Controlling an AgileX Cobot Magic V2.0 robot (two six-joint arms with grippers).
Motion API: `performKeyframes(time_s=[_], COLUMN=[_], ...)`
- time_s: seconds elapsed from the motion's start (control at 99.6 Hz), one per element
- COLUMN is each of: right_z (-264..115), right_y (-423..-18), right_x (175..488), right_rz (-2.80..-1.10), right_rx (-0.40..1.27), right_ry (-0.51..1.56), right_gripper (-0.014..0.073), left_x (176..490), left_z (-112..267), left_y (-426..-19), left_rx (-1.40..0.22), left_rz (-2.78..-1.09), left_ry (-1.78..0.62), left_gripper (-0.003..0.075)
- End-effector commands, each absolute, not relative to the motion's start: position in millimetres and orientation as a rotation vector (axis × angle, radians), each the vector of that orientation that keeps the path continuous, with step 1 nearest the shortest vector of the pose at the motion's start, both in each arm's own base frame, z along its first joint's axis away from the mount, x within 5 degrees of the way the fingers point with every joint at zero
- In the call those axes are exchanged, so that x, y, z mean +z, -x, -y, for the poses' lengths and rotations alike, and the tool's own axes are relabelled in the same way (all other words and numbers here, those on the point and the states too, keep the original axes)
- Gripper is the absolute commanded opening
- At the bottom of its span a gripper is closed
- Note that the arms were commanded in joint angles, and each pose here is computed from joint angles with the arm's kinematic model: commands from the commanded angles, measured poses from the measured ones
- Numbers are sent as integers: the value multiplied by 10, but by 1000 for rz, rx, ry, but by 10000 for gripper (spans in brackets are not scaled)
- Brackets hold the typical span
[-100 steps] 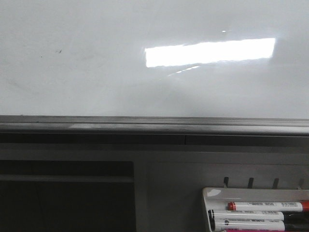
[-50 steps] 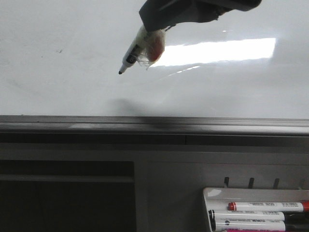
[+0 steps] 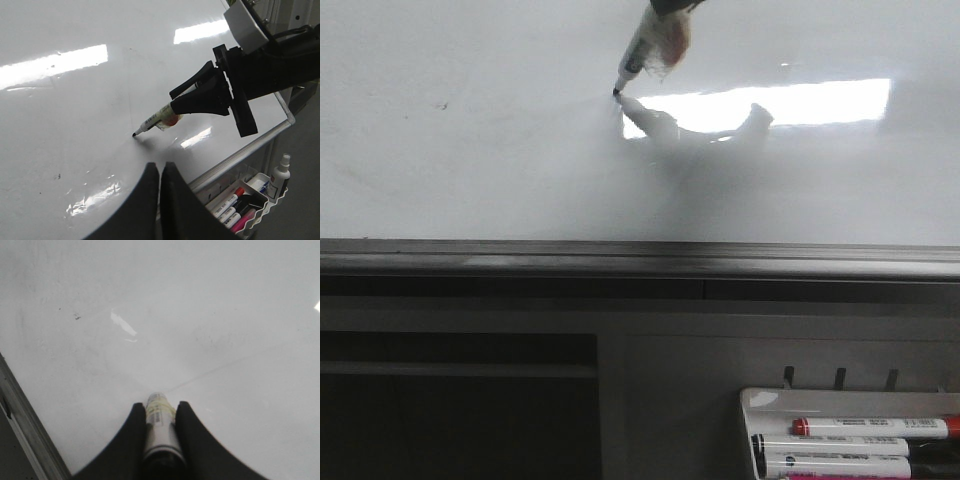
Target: Write number 2 on whiteboard
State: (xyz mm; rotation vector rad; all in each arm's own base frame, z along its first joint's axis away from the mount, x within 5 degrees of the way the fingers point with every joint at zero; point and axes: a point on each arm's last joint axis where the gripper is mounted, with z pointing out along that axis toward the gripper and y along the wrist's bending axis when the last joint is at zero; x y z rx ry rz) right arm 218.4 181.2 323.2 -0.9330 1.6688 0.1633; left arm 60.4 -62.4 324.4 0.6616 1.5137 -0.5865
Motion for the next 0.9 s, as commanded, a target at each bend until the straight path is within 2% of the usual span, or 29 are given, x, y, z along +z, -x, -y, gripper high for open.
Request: performKeyframes(time_s=[0.0, 0.281, 0.532, 0.673, 0.773, 0.894], right_z=[-1830, -1859, -1554, -1396, -1321, -1276], right_y=[-2169, -2284, -2433, -2374, -2301, -2217], right_x=[3425, 3243, 3233, 3351, 3416, 3398], right_rz=[-1581, -1667, -1793, -1810, -1818, -1889], right_rx=[199, 142, -50, -121, -117, -35], right_ry=[928, 939, 812, 741, 694, 605], right_gripper=[-78, -78, -78, -78, -78, -78], left_x=[3380, 3384, 3388, 3395, 3398, 3398], left_z=[597, 596, 593, 590, 588, 588], left_y=[-621, -623, -625, -628, -629, -629], left_rx=[-600, -598, -597, -595, -594, -594], left_rz=[-1460, -1457, -1453, -1447, -1444, -1444], left_ry=[-582, -579, -575, -568, -565, -565], left_gripper=[-20, -20, -20, -20, -20, -20])
